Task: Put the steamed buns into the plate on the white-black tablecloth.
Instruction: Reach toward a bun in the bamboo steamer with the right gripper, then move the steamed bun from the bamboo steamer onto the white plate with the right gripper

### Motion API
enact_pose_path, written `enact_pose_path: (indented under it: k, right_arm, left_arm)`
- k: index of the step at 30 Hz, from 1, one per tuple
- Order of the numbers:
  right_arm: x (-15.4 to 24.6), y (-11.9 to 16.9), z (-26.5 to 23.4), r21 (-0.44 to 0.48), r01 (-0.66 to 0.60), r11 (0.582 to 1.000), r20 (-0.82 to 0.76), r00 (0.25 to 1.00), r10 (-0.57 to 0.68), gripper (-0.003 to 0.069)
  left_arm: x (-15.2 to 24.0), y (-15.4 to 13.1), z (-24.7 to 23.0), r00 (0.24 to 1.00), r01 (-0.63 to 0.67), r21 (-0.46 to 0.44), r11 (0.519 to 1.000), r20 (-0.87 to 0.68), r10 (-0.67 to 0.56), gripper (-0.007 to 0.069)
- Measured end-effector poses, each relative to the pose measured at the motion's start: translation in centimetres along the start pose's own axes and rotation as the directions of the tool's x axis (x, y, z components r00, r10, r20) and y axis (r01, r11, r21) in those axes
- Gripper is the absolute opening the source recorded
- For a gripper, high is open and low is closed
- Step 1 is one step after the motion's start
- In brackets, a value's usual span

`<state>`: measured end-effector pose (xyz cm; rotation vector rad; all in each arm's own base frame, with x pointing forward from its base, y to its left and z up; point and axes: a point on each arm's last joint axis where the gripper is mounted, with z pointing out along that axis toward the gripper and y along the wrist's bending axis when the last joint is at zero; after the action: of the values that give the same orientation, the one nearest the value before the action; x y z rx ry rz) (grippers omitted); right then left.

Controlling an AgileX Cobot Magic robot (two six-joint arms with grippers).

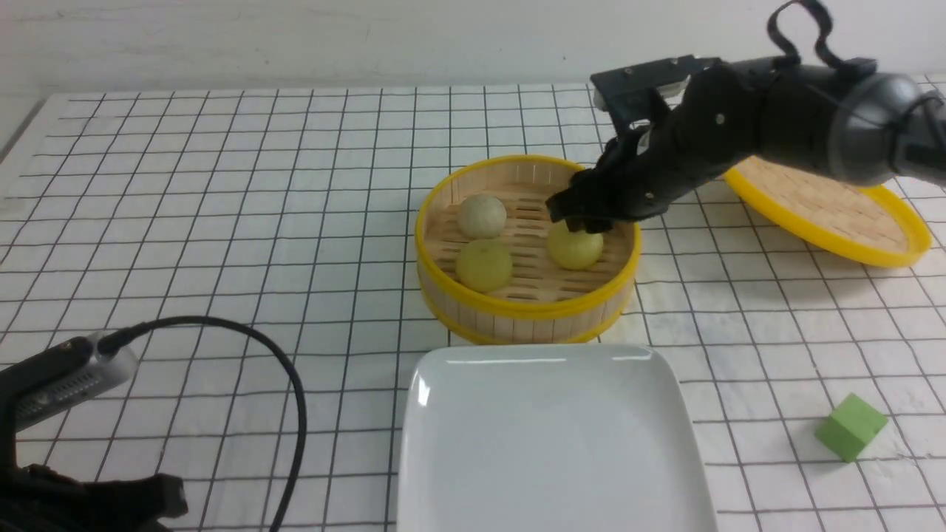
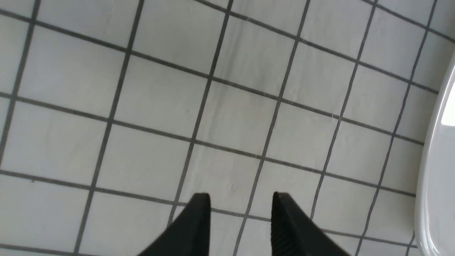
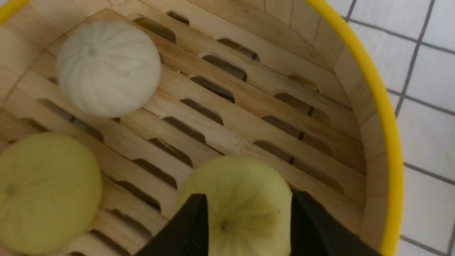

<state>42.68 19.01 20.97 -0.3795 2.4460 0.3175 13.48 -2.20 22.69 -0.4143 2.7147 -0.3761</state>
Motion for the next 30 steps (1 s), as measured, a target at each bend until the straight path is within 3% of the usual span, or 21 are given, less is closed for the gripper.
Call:
enact_pose_path:
  k: [3,6,9,11,16,19,24,26,30]
  right_arm:
    - [0.5,-0.1,1.2,-0.003,-0.022,1.000,-0.021,1.000,0.022,0.0250]
    - [0.6,0.0,1.0,-0.013,-0.037,0.999,-0.038,0.999,0.037,0.0088]
    - [0.3,0.5,-1.5,-0.025,-0.029,0.999,-0.084,0.996,0.027,0.0011]
    - [0.2,0.7,-2.9,-0.031,-0.017,0.999,-0.096,0.995,0.014,0.0012]
    - [0.3,2.6,-12.8,-0.078,0.028,0.997,-0.045,0.999,-0.032,0.0011]
    - [4.1,4.0,-16.8,-0.133,0.011,0.991,-0.025,1.000,-0.014,0.0011]
    - [10.8,5.8,-15.4,-0.202,-0.047,0.978,-0.059,0.998,0.036,0.0011]
    - [13.8,5.9,-13.1,-0.186,-0.066,0.980,-0.052,0.997,0.058,0.0018]
    - [15.7,5.2,-10.4,-0.139,-0.083,0.987,-0.028,0.996,0.080,0.0047]
  left_arm:
    - [0.0,0.0,0.0,1.000,0.004,0.005,1.000,0.001,-0.004,0.0274]
    - [0.0,-0.1,0.0,1.000,0.012,0.013,1.000,0.000,-0.012,0.0275]
    - [0.0,-0.1,0.0,1.000,0.013,0.015,1.000,0.000,-0.013,0.0275]
    - [0.0,-0.1,0.0,1.000,0.013,0.015,1.000,0.000,-0.013,0.0275]
    - [0.0,-0.1,0.0,1.000,0.014,0.016,1.000,-0.003,-0.014,0.0275]
    - [0.0,-0.1,0.0,1.000,0.014,0.016,1.000,-0.004,-0.014,0.0275]
    - [0.0,-0.1,0.0,1.000,0.014,0.015,1.000,-0.005,-0.014,0.0275]
    - [0.0,-0.1,0.0,1.000,0.014,0.015,1.000,-0.005,-0.014,0.0275]
    - [0.0,-0.1,0.0,1.000,0.014,0.015,1.000,-0.005,-0.014,0.0275]
